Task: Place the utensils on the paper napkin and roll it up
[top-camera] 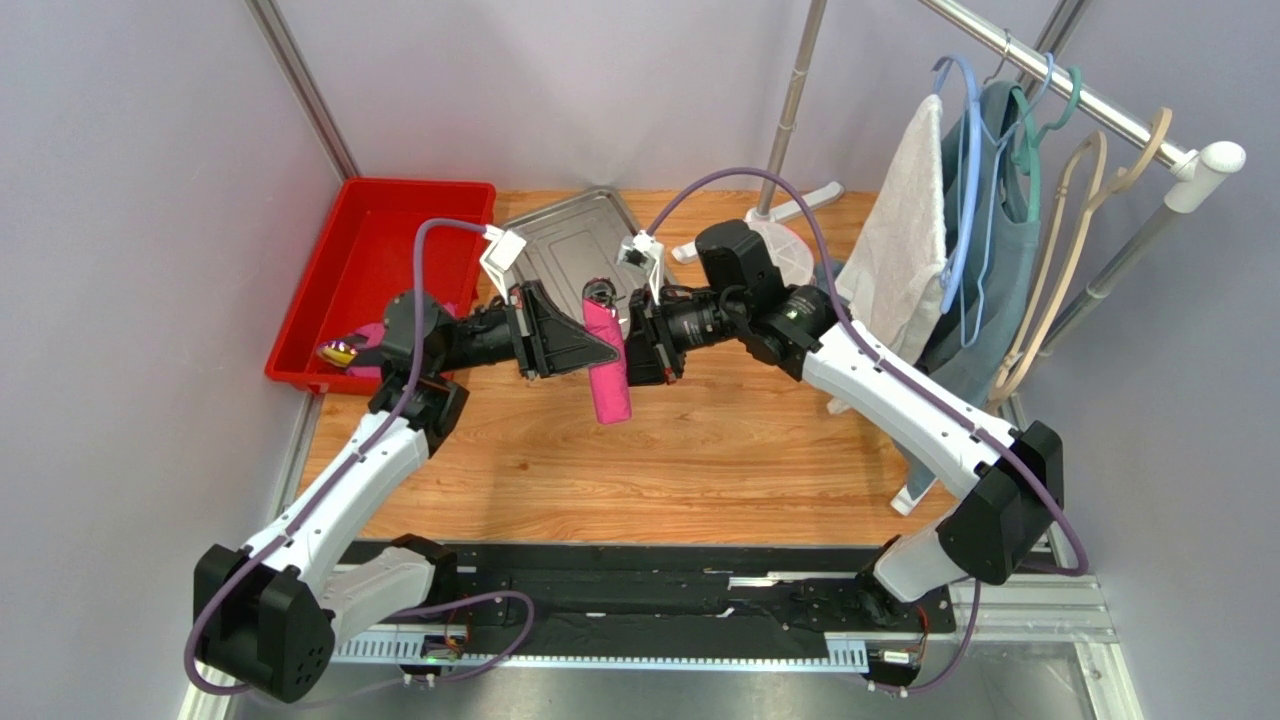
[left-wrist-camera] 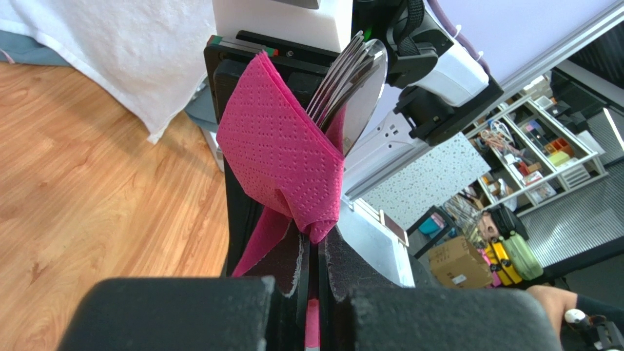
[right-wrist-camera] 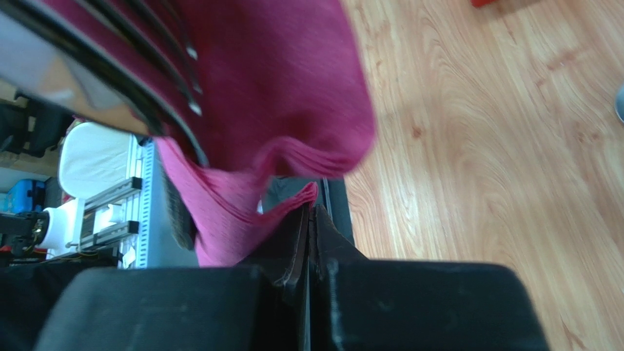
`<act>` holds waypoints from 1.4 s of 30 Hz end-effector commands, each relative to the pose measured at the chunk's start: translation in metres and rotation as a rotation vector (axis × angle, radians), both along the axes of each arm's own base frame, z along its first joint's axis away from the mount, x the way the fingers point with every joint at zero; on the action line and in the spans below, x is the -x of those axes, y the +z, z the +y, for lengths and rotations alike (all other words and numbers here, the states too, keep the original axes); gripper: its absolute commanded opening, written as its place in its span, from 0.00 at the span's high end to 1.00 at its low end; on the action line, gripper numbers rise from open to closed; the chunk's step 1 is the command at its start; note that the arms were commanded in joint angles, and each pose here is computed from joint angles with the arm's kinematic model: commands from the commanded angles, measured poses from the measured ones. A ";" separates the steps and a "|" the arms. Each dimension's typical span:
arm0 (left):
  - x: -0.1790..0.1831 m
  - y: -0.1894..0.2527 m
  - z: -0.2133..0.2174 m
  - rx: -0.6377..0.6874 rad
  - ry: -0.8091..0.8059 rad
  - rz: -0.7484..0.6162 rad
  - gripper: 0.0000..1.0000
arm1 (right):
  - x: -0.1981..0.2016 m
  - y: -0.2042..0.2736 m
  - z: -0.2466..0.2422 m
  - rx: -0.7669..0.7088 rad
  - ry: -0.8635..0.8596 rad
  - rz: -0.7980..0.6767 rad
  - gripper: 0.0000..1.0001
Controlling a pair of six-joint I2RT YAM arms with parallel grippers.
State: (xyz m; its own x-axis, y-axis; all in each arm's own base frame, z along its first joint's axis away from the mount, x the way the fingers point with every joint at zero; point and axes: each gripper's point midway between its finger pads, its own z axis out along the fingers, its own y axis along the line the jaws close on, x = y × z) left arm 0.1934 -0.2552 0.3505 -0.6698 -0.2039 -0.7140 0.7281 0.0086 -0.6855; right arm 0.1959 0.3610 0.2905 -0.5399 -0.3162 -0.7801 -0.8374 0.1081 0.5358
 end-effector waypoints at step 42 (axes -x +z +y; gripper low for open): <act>-0.080 -0.023 0.019 -0.197 0.412 -0.044 1.00 | -0.053 0.031 -0.050 -0.029 -0.347 0.179 0.50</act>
State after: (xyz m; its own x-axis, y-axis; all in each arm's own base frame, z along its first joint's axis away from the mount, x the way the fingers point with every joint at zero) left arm 0.2690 -0.2357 0.3043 -0.5791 -0.2816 -0.7651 0.6360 0.4312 -0.6400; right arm 0.2543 0.2813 0.3061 -0.7251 -0.0873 -0.6831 -0.6432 0.4406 0.6263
